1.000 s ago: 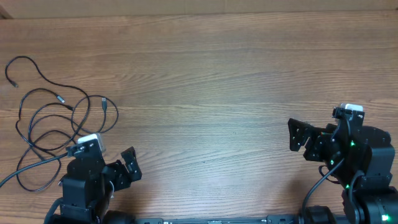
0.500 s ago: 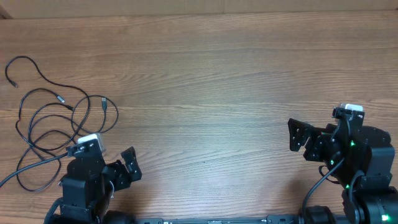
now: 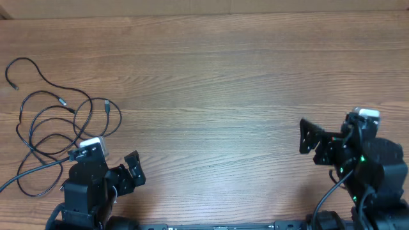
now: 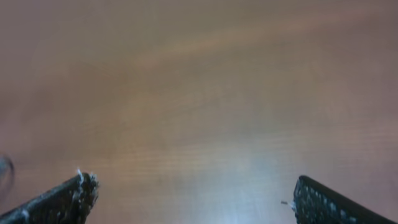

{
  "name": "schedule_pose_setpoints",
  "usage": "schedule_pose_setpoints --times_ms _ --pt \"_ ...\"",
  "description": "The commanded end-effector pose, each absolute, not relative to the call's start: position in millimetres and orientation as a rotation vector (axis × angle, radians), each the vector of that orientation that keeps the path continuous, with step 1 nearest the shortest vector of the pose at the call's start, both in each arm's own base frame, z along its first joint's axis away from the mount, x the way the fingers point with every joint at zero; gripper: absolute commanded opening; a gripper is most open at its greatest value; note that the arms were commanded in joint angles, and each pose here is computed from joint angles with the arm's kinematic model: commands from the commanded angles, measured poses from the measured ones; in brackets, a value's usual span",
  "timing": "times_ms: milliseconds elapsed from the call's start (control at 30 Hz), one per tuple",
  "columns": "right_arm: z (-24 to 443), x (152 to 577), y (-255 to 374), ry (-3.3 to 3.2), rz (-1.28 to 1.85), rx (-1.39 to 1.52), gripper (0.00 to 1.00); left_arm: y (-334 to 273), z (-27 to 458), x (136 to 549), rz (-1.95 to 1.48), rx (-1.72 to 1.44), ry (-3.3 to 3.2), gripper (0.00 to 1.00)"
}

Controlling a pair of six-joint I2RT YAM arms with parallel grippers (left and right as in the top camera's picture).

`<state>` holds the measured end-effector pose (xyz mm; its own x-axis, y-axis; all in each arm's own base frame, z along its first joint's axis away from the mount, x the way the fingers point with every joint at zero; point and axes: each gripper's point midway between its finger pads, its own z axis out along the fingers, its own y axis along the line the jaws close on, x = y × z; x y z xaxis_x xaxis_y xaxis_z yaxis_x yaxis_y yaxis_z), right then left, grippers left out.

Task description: Untangle cables

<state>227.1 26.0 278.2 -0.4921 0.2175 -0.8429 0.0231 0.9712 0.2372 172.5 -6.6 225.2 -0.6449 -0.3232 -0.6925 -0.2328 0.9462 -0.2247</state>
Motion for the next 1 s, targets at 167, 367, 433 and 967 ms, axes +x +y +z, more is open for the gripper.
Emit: schedule_pose_setpoints --times_ms 167,367,433,967 --pt "272.0 236.0 40.0 1.878 0.331 0.098 1.0 -4.6 221.6 172.3 -0.129 -0.4 2.303 0.99" --pt "268.1 237.1 49.5 1.586 0.402 0.028 1.0 -4.6 221.6 172.3 -0.129 -0.4 2.303 1.0" --pt "264.1 236.5 50.6 1.538 0.41 0.018 1.0 -4.6 221.6 172.3 -0.129 -0.4 2.303 1.0" --pt "244.0 228.8 59.5 1.307 0.455 -0.036 1.0 -4.6 221.6 172.3 -0.129 -0.4 2.303 0.99"
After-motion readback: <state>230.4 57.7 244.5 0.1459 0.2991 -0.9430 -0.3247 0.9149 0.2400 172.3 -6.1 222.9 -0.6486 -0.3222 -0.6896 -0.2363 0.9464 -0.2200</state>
